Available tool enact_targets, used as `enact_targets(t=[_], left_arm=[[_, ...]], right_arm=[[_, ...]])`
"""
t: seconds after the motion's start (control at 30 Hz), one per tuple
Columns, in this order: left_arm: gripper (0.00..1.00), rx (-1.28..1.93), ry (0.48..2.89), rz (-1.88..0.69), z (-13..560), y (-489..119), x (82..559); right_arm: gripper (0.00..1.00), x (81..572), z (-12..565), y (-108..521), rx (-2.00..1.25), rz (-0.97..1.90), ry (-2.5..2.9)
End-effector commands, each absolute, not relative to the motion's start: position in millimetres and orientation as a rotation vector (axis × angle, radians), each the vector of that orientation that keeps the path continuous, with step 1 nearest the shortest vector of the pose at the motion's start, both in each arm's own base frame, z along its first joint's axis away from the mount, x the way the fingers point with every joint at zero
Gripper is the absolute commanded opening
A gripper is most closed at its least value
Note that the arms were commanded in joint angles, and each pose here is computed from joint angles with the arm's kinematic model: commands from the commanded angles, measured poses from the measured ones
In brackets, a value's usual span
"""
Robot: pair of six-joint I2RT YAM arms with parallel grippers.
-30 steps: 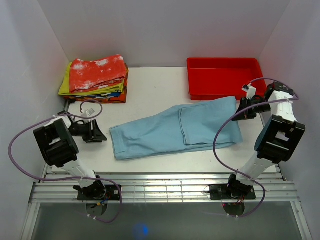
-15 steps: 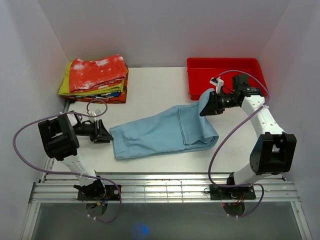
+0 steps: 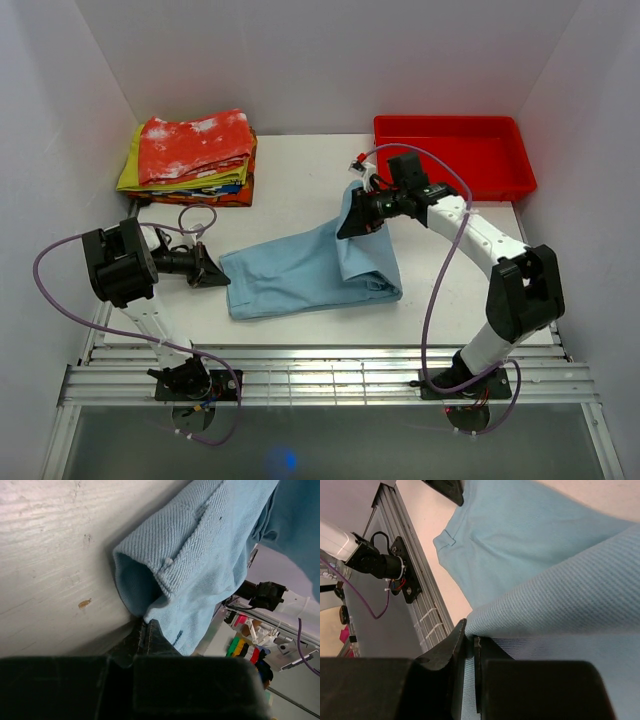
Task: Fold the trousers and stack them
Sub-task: Fold the trousers
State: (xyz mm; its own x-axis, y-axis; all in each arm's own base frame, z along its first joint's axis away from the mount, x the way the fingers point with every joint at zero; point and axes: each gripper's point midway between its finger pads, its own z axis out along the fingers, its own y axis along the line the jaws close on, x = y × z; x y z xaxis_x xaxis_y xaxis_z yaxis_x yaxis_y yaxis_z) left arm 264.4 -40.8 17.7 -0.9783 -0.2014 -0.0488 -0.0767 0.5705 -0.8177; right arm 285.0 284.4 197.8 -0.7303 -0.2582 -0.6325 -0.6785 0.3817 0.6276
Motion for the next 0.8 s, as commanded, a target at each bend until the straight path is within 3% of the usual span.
enact_targets(t=[0.0,0.77], left_arm=[[0.0,-0.197,2.592,-1.381,23.5,-42.0,278.4],[0.0,-0.266,2.568,-1.423,22.1,-51.5,277.5]], right_arm=[[0.08,286.1,224.8,330.7,-0.878,1.36,2.078],[0.08,257.4,172.6,488.5,-0.853,1.519,2.162]])
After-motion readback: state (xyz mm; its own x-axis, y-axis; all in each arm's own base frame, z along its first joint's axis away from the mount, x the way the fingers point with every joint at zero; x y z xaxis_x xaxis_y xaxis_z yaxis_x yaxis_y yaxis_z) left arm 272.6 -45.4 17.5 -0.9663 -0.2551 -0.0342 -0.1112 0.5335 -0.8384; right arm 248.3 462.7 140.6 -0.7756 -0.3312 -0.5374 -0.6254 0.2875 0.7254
